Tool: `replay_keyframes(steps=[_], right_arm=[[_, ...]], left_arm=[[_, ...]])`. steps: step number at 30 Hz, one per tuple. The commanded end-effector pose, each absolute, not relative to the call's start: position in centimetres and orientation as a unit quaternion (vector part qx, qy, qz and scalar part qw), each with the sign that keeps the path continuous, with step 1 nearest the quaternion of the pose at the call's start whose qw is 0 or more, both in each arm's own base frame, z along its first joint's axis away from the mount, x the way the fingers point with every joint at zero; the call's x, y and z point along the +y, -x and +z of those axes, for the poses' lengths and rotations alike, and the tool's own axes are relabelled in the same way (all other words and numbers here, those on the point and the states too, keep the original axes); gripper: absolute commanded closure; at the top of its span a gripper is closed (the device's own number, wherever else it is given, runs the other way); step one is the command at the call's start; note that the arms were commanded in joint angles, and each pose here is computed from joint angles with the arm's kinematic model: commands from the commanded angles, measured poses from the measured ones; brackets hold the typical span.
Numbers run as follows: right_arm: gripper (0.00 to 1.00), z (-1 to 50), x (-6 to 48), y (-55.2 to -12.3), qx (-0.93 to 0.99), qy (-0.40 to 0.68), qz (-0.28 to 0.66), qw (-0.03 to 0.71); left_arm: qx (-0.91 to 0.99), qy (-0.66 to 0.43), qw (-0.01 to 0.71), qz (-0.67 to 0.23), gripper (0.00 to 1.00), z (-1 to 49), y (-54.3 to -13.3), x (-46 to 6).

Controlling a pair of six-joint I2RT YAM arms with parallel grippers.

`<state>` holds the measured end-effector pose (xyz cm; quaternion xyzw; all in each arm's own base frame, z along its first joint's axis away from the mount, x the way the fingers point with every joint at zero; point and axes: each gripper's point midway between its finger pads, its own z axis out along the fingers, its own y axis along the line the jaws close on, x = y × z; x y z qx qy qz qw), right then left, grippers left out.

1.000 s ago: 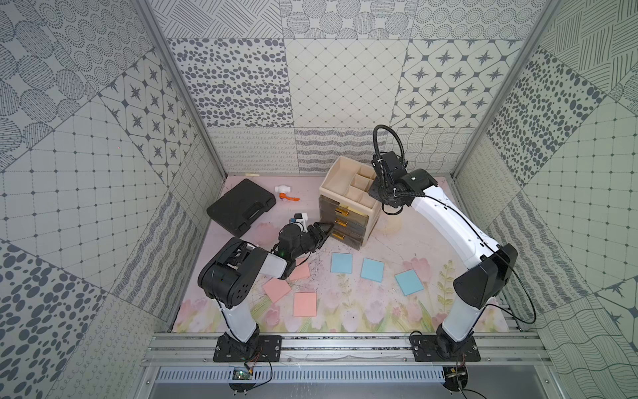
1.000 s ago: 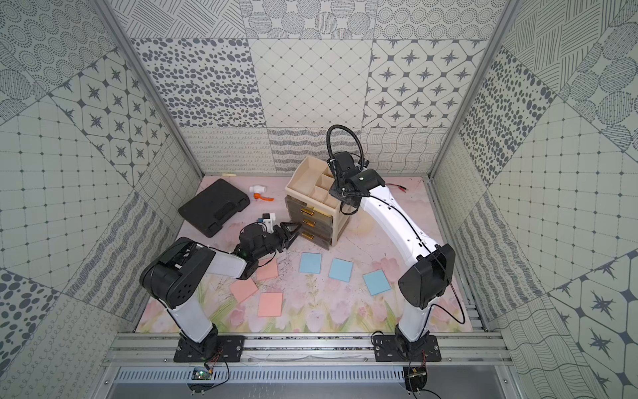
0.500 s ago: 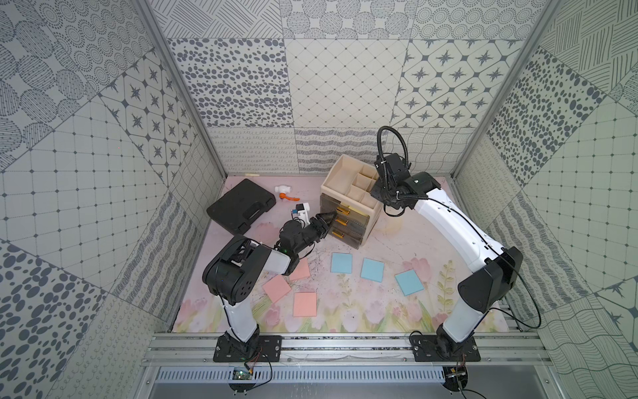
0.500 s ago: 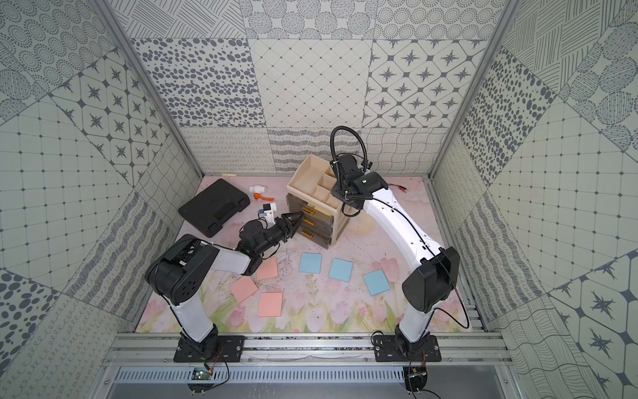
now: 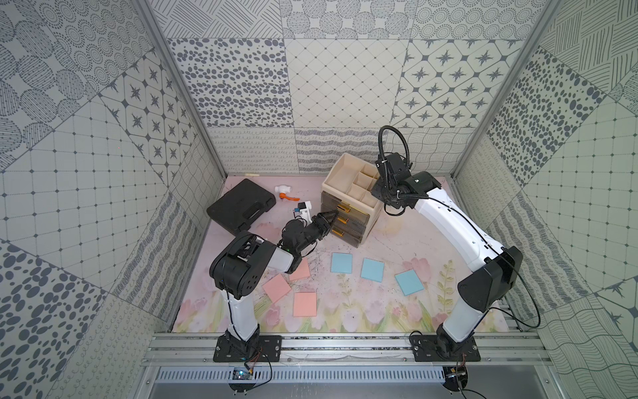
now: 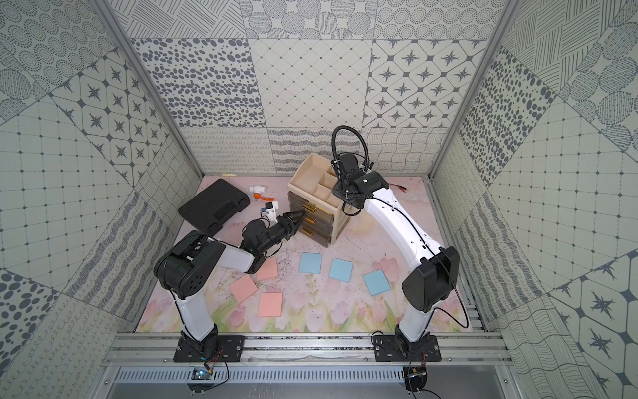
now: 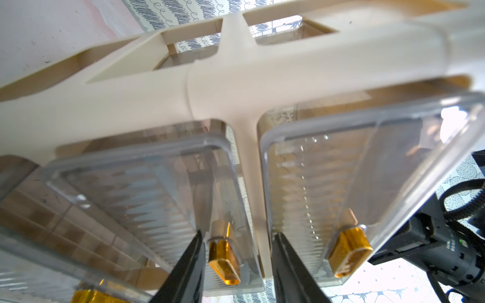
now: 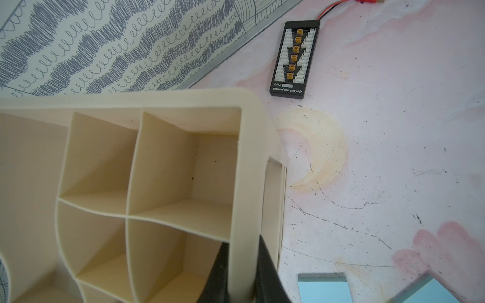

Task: Please put the sticky notes in the drawer by color
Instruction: Open the drawer in the storage box.

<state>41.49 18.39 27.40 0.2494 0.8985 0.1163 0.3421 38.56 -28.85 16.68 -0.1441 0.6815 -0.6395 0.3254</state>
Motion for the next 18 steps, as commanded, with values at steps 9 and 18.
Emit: replay_keyframes(steps=[9, 18], right_arm=[[1.00, 31.1, 20.4, -43.8, 0.862, -0.269, 0.191, 0.384], [1.00, 30.9, 20.5, -44.0, 0.862, -0.268, 0.195, 0.382]], left_arm=[[0.678, 0.144, 0.330, -0.641, 0.58, 15.9, -37.8, -29.0], [0.676, 0.144, 0.338, -0.639, 0.56, 15.9, -37.6, -28.8]])
